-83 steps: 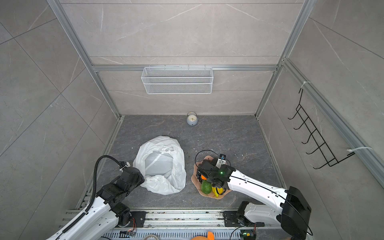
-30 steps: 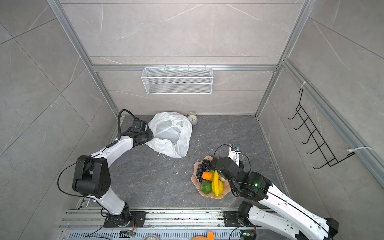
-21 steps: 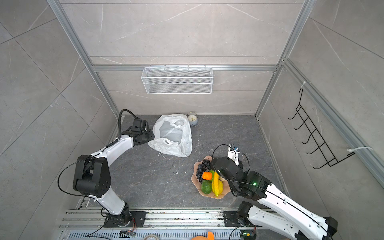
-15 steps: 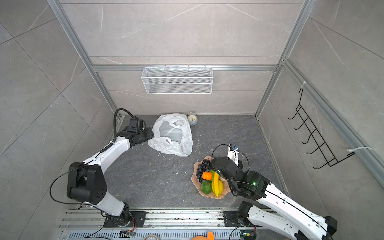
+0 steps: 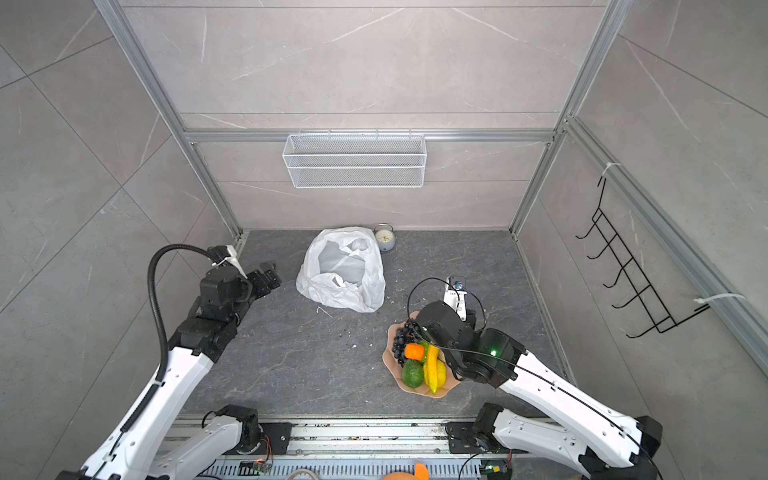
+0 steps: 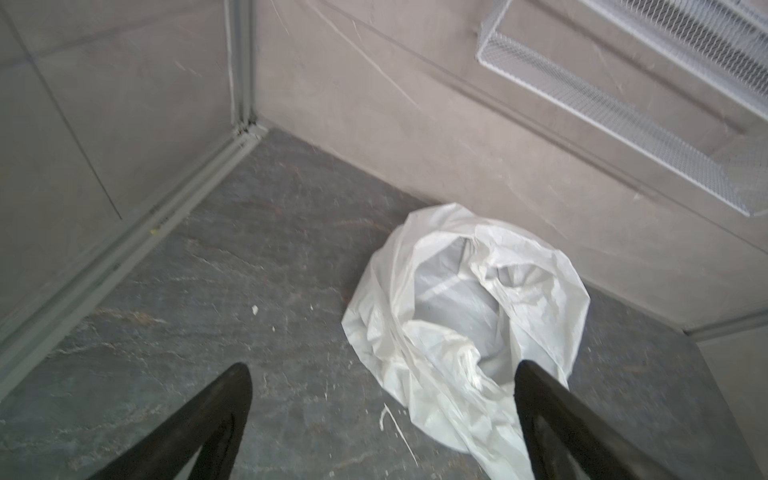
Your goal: Take the fake fruits out of the plastic bag
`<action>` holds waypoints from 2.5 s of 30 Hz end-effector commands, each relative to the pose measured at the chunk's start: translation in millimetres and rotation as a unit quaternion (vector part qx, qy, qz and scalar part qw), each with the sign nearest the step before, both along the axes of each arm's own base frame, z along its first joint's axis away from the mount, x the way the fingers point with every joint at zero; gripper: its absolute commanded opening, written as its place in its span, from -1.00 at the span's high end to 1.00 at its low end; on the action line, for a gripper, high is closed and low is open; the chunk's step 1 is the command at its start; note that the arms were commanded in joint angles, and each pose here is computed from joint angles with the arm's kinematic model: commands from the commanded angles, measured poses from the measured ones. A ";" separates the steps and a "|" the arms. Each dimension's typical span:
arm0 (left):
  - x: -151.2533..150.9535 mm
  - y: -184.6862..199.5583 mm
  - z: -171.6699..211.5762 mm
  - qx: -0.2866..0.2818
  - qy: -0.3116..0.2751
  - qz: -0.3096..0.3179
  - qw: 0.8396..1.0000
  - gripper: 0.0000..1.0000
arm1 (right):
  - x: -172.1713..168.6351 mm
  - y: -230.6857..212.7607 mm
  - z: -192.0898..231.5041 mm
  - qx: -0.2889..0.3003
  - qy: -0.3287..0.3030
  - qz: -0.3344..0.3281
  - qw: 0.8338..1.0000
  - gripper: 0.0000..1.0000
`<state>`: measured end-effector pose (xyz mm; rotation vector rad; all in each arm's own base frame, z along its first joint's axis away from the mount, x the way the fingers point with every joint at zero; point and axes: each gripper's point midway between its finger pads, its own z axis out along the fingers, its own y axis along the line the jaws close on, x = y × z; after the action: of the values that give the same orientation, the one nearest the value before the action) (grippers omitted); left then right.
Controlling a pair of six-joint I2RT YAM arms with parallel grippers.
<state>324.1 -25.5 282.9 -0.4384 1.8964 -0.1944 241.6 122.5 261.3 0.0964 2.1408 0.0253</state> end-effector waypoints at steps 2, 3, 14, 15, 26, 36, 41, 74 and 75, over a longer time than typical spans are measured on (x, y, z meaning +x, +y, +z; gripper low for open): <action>-10.2 33.9 -10.5 0.041 -0.038 0.086 0.995 -1.00 | 12.6 21.2 24.9 0.025 -0.023 0.023 0.999 -0.56; -12.6 40.4 -15.2 0.044 -0.041 0.105 0.993 -1.00 | 14.1 27.8 27.9 0.036 -0.024 0.032 0.999 -0.58; 1.9 76.2 -97.8 0.213 0.002 0.180 0.960 -1.00 | 35.0 11.5 89.7 0.034 -0.208 -0.009 0.977 -0.99; 6.7 75.4 -105.1 0.220 0.009 0.168 0.961 -0.99 | 36.9 6.5 95.5 0.029 -0.240 -0.013 0.970 -1.00; 43.5 68.0 -154.4 0.242 0.017 0.065 0.968 -1.00 | 101.0 -77.8 41.5 -0.140 -0.172 -0.135 0.966 -1.00; 57.4 69.1 -184.8 0.207 0.044 0.027 0.977 -1.00 | 116.0 -161.9 -63.2 -0.180 -0.091 -0.249 0.947 -1.00; 60.9 71.3 -187.4 0.200 0.053 0.023 0.978 -1.00 | 117.4 -170.3 -91.4 -0.146 -0.096 -0.250 0.952 -1.00; 60.4 71.2 -186.9 0.200 0.052 0.023 0.978 -1.00 | 135.4 -127.2 -164.4 -0.046 -0.129 -0.049 0.989 -0.99; 60.6 71.2 -186.6 0.200 0.051 0.023 0.978 -1.00 | 137.5 -126.2 -163.2 -0.047 -0.136 -0.047 0.988 -0.99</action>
<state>377.1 45.0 85.2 -0.2008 2.0022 0.2593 371.0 -5.6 87.5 0.1449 1.8946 -0.1126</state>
